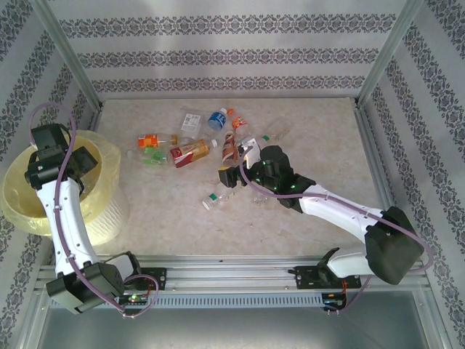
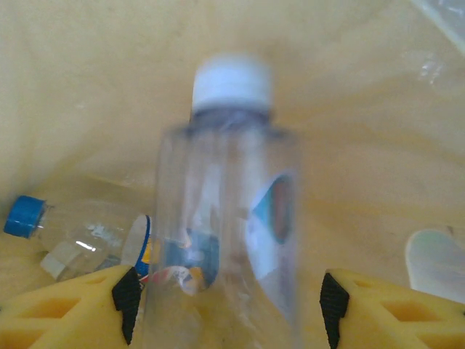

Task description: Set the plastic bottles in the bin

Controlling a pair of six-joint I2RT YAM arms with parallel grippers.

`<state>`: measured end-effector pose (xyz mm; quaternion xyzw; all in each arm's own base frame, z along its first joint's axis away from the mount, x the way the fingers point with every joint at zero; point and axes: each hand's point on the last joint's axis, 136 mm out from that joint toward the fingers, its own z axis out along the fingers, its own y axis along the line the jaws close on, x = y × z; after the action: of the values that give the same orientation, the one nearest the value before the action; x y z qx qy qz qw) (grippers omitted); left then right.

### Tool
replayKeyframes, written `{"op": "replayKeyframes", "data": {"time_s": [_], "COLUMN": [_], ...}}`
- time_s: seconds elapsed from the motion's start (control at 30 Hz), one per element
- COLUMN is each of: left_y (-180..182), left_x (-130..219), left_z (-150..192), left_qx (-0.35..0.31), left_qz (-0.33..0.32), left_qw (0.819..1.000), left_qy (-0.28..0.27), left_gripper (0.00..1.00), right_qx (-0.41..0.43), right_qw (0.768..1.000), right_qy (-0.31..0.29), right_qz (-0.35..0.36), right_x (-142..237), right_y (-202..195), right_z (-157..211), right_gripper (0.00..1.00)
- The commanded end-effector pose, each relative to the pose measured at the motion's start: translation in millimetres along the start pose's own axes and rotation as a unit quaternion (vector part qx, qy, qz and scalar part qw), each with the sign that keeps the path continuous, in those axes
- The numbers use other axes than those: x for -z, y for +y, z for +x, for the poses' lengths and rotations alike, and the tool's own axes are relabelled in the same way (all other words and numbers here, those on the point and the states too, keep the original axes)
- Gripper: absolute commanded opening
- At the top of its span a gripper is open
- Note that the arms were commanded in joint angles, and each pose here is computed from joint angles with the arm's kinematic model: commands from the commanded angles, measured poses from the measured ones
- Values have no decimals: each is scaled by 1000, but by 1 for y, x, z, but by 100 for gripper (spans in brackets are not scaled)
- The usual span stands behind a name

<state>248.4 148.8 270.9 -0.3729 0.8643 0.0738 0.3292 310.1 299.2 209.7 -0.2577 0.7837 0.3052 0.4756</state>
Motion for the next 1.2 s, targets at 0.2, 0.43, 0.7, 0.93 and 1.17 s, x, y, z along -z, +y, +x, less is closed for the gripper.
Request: {"op": "replayKeyframes", "data": {"time_s": [0.2,0.43,0.7,0.93,1.17], "left_y": [-14,-19,-51,-92,-165], "left_x": [6,25,70,107,130], "left_z": [-4,-10,-20,-19,0], "left_qx": [22,37,29,-28,-80], "left_qz": [47,66,146,211,330], "left_qw": [999,997,987,974,938], "left_qy": [-5,-20,-61,-83,-63], "left_gripper": [78,87,96,100,100], "right_qx": [7,-26,-162,-335,-425], "right_qw": [1000,1000,985,927,864], "right_qy": [9,12,19,66,103], "right_qz": [-22,1,64,154,249], "right_x": [-4,0,-1,2,3], "right_y": [10,2,-16,-29,-35], "right_z": [1,5,10,27,50], "right_gripper": [98,98,98,98,98]}}
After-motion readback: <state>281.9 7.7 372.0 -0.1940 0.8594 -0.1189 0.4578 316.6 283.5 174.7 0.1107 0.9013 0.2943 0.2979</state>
